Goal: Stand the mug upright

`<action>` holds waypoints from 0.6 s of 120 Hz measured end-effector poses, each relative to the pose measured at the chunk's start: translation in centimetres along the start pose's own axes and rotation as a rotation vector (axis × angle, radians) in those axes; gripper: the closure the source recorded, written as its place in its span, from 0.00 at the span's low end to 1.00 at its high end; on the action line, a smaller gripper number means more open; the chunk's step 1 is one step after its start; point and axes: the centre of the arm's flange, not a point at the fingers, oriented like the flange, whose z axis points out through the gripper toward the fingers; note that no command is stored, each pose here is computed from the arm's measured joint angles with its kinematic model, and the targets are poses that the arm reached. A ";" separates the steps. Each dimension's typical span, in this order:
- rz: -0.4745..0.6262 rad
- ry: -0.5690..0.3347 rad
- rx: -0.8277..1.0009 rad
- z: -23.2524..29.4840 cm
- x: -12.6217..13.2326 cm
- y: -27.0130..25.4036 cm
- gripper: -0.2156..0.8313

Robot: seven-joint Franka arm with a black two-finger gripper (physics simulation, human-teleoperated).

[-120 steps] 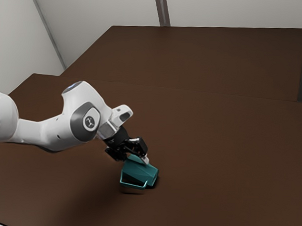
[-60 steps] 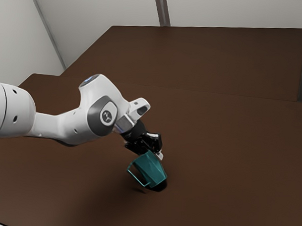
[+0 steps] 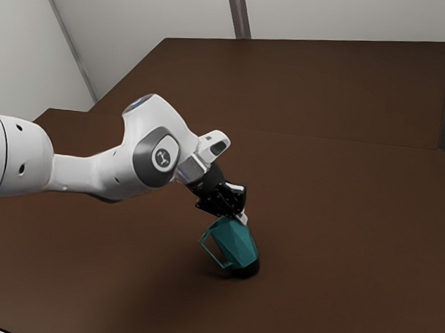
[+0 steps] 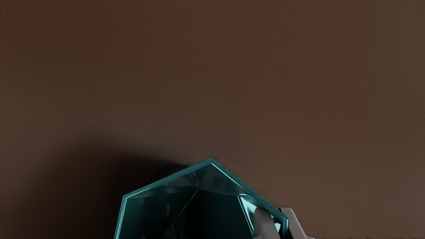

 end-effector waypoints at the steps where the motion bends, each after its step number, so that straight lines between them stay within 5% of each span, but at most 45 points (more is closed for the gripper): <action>1: -0.001 -0.001 0.000 0.0 0.0 0.0 0.95; 31: -0.022 -0.033 0.012 -1.3 -0.1 -0.3 0.96; 72: -0.023 -0.017 0.209 -6.3 3.4 -7.2 0.96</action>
